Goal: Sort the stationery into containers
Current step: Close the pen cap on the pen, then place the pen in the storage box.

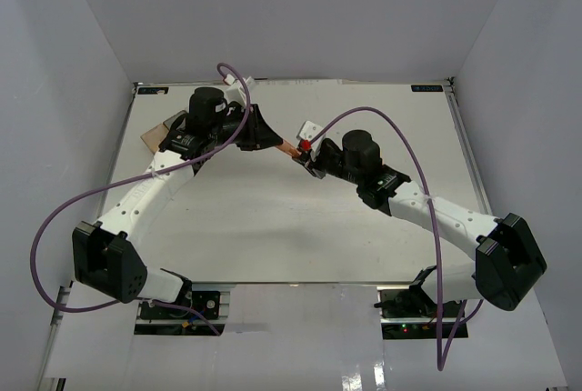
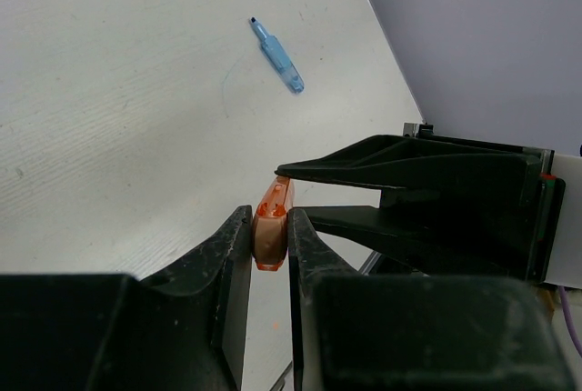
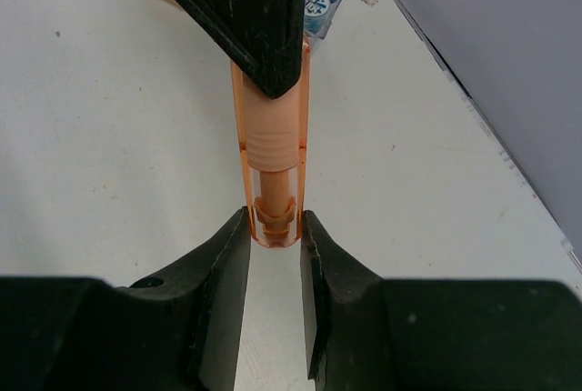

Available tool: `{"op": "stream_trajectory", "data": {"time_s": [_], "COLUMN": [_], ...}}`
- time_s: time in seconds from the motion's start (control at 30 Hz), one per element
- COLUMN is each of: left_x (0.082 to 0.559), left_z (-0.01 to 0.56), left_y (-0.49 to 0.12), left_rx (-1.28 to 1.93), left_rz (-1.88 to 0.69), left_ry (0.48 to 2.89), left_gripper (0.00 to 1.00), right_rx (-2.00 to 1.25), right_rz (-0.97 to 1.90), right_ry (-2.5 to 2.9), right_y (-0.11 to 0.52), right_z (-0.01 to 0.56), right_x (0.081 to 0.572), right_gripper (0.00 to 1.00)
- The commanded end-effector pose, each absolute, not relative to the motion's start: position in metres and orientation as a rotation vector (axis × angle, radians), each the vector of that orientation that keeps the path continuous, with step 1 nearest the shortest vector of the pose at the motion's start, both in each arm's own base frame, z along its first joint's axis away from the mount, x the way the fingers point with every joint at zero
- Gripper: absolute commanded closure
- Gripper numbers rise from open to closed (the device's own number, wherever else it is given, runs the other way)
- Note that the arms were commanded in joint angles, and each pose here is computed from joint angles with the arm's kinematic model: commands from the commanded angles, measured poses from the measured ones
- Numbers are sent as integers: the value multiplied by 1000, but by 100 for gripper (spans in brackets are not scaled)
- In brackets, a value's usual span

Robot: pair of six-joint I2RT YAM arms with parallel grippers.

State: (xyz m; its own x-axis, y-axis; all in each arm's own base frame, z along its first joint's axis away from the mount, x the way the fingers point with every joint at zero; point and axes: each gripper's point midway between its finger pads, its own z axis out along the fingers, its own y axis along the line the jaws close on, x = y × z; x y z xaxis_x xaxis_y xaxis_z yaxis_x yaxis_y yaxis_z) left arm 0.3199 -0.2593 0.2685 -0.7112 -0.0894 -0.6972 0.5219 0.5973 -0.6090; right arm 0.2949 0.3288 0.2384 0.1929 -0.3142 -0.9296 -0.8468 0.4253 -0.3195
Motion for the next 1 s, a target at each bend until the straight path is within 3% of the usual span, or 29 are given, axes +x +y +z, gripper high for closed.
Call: {"op": "stream_trajectory", "data": {"time_s": [0.0, 0.3, 0.33, 0.37, 0.47, 0.77, 0.87, 0.97], "left_x": [282, 301, 304, 306, 321, 368, 377, 383], "left_z": [215, 253, 258, 264, 288, 313, 298, 291], "left_y": [-267, -263, -262, -261, -251, -188, -143, -85], "left_rx": [396, 409, 411, 410, 382, 159, 5, -189], "left_rz": [-1149, -1055, -1042, -1029, -945, -575, -368, -190], "left_ry": [2345, 2200, 2182, 2164, 2090, 1972, 1953, 1912], "left_gripper": [100, 100, 100, 100, 100, 100, 100, 100], "right_rx": [-911, -942, -952, -954, -979, -938, -884, -826], "right_rz": [540, 546, 546, 544, 537, 487, 509, 534], "right_ry": [818, 884, 899, 911, 974, 1222, 1305, 1384], "right_y": [337, 334, 334, 333, 332, 294, 285, 279], "right_z": [429, 397, 392, 389, 365, 283, 267, 251], "right_x": [275, 273, 273, 273, 275, 270, 267, 265], "right_gripper": [88, 71, 67, 54, 30, 0, 10, 10]}}
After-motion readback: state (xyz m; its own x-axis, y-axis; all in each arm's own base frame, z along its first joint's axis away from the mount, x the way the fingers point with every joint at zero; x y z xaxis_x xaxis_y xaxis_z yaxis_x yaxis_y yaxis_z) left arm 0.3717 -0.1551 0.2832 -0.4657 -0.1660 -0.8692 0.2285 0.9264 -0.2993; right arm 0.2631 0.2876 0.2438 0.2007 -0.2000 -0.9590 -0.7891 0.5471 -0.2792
